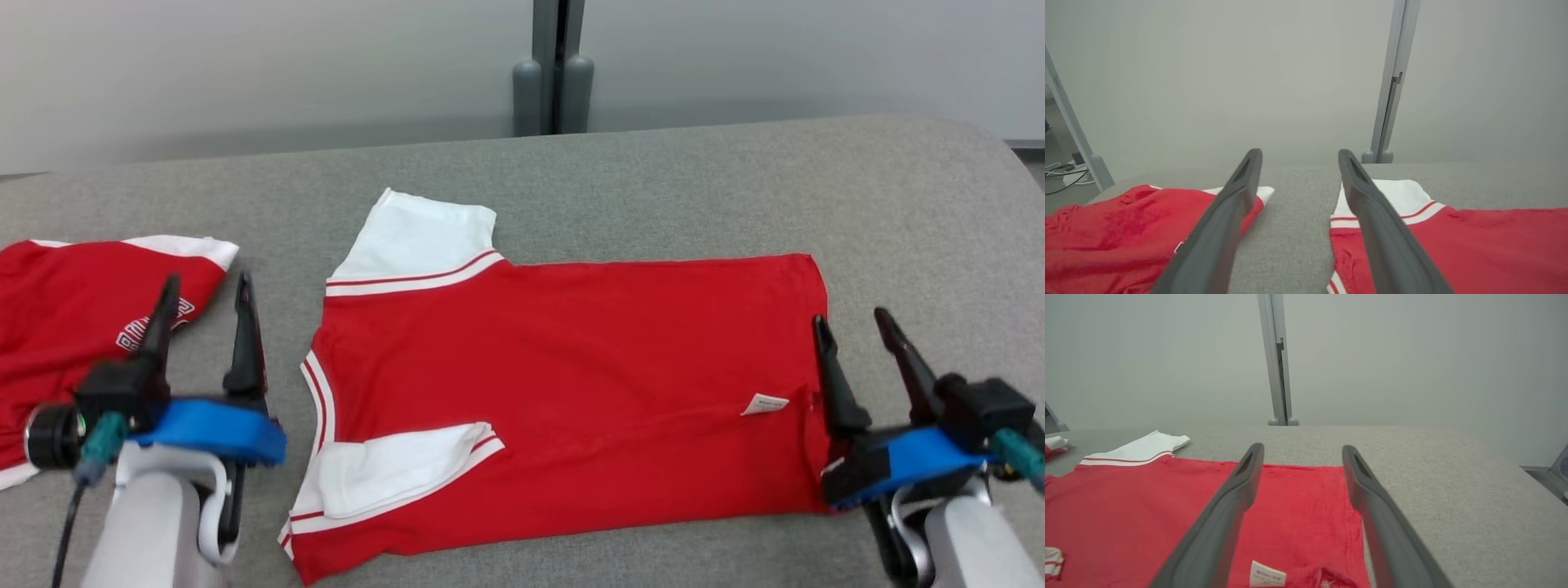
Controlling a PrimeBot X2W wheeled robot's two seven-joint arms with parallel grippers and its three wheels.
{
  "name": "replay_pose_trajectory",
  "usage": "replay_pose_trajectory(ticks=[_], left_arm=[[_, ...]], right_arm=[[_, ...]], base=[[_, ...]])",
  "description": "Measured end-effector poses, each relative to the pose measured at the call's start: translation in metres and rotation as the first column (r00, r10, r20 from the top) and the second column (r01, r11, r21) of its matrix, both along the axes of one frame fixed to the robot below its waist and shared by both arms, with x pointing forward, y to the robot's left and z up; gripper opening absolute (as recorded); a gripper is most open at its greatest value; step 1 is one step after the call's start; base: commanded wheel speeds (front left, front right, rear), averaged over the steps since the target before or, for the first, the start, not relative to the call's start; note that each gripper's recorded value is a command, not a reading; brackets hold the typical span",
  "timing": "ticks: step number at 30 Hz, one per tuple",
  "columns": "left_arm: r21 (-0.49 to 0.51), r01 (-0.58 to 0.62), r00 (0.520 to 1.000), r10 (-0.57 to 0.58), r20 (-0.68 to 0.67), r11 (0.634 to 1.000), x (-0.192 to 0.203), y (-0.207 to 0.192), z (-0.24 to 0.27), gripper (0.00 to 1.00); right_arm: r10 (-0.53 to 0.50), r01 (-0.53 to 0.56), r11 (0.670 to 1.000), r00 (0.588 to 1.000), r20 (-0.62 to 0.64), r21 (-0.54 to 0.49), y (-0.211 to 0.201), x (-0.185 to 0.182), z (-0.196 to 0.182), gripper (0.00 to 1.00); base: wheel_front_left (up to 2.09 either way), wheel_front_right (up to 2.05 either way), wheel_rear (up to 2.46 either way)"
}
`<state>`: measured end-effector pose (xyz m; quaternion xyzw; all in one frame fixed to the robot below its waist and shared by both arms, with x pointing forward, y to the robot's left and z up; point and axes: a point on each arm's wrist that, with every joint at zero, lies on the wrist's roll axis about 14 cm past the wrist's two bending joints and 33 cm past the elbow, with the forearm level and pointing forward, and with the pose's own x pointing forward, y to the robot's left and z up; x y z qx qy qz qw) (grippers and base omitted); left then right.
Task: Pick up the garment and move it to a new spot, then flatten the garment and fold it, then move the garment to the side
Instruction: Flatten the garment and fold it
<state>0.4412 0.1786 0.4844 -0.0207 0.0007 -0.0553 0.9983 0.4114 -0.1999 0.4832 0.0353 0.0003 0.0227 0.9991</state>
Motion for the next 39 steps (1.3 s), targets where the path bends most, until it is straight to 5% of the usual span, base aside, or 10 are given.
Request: replay_pose_trajectory(ticks=[9,18,29,39], left_arm=[[0.092,0.196,0.98,-0.192,-0.049,0.976,0.1,-0.048,0.011,1.0],[0.079,0.347,0.92,-0.323,-0.223,0.934,0.164,-0.094,-0.024,1.0],[0.047,0.392,0.799,-0.315,-0.512,0.919,0.174,-0.097,-0.108,1.0],[0.006,0.387,0.708,-0.293,-0.643,0.922,0.17,-0.096,-0.145,1.0]], right_arm=[[-0.048,0.039,0.994,0.995,-0.084,-0.105,-0.044,0.06,-0.001,1.0],[-0.054,0.028,0.989,0.982,-0.18,-0.144,-0.06,0.094,-0.029,1.0],[-0.028,-0.003,0.989,0.977,-0.209,-0.15,-0.056,0.113,-0.053,1.0],[-0.008,-0.025,0.989,0.976,-0.216,-0.148,-0.052,0.121,-0.061,1.0]], base=[[0.0,0.0,0.0],[0.0,0.0,0.0],[0.0,0.0,0.0],[0.0,0.0,0.0]])
